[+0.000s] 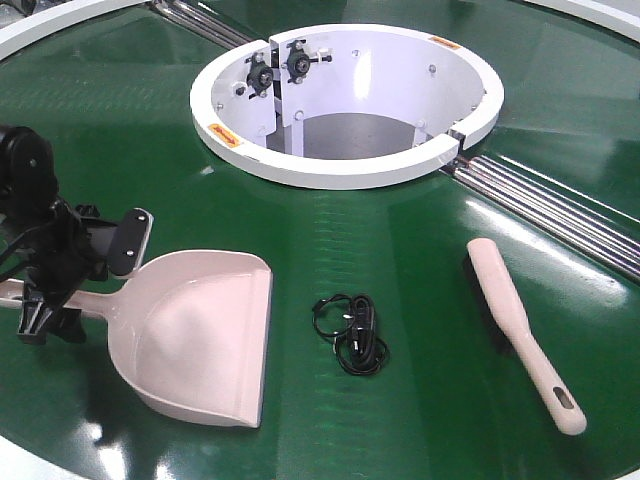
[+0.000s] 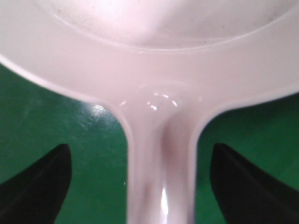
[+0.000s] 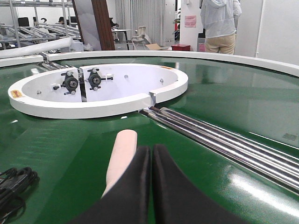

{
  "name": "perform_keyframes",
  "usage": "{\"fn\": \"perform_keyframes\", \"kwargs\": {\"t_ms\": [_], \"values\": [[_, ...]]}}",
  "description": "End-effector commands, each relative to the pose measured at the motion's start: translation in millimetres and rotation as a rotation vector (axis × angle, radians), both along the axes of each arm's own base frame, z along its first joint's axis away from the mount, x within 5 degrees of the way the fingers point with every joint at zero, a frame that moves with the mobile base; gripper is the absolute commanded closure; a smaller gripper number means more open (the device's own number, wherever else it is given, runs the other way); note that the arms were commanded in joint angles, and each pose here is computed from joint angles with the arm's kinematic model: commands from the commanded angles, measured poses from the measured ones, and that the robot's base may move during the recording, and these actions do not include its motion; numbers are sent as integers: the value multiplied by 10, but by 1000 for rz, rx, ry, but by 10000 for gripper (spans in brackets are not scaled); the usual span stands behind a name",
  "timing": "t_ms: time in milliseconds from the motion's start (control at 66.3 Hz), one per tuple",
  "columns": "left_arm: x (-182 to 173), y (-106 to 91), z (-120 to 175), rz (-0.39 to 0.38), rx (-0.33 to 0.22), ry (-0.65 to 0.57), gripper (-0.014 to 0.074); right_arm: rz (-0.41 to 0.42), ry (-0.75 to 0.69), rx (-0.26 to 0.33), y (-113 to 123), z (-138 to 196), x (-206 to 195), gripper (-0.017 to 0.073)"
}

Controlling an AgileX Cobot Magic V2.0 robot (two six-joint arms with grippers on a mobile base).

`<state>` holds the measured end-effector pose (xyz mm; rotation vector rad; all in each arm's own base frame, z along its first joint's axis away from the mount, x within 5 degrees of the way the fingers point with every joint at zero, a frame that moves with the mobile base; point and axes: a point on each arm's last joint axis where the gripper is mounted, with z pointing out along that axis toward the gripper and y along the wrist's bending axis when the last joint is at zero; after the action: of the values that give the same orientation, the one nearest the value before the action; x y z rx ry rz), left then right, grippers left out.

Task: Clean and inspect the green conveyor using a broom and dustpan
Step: 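Lift the dustpan with the left gripper and angle it toward the cable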

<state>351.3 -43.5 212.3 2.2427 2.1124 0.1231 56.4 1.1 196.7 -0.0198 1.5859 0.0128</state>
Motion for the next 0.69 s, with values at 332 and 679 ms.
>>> {"fn": "perform_keyframes", "kwargs": {"t_ms": [332, 679], "values": [[14, -66, 90, -17, -7, -13, 391, -4, -66, 1, -2, 3, -1, 569], [-136, -46, 417, -2, -16, -61, 601, -4, -66, 1, -2, 3, -1, 569]]}}
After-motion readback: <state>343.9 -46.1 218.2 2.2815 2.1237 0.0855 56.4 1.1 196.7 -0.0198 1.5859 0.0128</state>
